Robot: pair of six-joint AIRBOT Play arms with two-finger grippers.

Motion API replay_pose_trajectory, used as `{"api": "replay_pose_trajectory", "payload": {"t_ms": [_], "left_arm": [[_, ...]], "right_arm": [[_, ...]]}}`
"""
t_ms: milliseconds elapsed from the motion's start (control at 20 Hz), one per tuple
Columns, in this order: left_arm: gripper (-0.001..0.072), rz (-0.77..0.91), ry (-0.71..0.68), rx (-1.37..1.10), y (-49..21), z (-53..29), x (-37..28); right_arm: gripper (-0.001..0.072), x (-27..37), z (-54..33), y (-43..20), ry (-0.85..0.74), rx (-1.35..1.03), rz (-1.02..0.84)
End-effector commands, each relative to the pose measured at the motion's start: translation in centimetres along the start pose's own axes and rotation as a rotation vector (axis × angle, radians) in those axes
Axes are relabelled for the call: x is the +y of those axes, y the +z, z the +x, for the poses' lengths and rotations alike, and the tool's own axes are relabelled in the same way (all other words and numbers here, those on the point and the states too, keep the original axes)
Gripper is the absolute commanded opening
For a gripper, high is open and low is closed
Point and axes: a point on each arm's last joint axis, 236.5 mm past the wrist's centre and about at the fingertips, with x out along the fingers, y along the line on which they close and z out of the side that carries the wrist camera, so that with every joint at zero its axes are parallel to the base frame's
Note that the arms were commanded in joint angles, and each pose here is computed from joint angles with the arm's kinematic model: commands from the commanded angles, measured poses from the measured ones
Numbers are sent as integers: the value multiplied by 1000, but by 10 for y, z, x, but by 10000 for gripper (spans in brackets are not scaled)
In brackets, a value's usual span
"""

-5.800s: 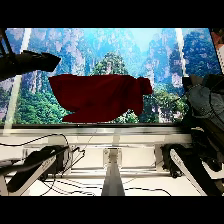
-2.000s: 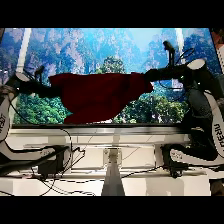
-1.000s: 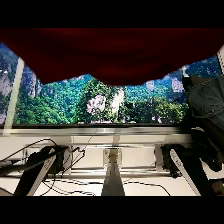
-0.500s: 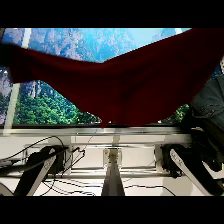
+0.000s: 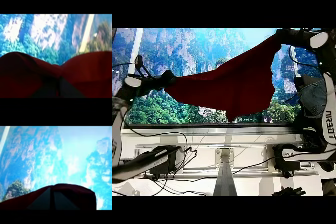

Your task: Fold the clothes and pants, and hang the long-sleeved shirts on hangers.

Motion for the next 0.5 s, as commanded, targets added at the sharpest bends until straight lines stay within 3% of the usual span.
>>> {"api": "replay_pose_trajectory", "payload": {"t_ms": [0, 50, 100, 250, 450], "left_arm": [[335, -168, 50, -132, 23, 28, 31], [567, -151, 57, -144, 27, 27, 33], [625, -118, 60, -151, 31, 25, 34], [625, 47, 82, -116, 43, 7, 43], [624, 73, 167, 76, 24, -29, 101]], "right_arm": [[100, -15, 18, 12, -28, -88, 62], [322, -15, 17, 10, -29, -78, 52], [475, -19, 16, 5, -40, -54, 26], [474, -50, 5, -25, -93, 93, -32], [447, -106, -36, -85, -135, 371, 42]]}}
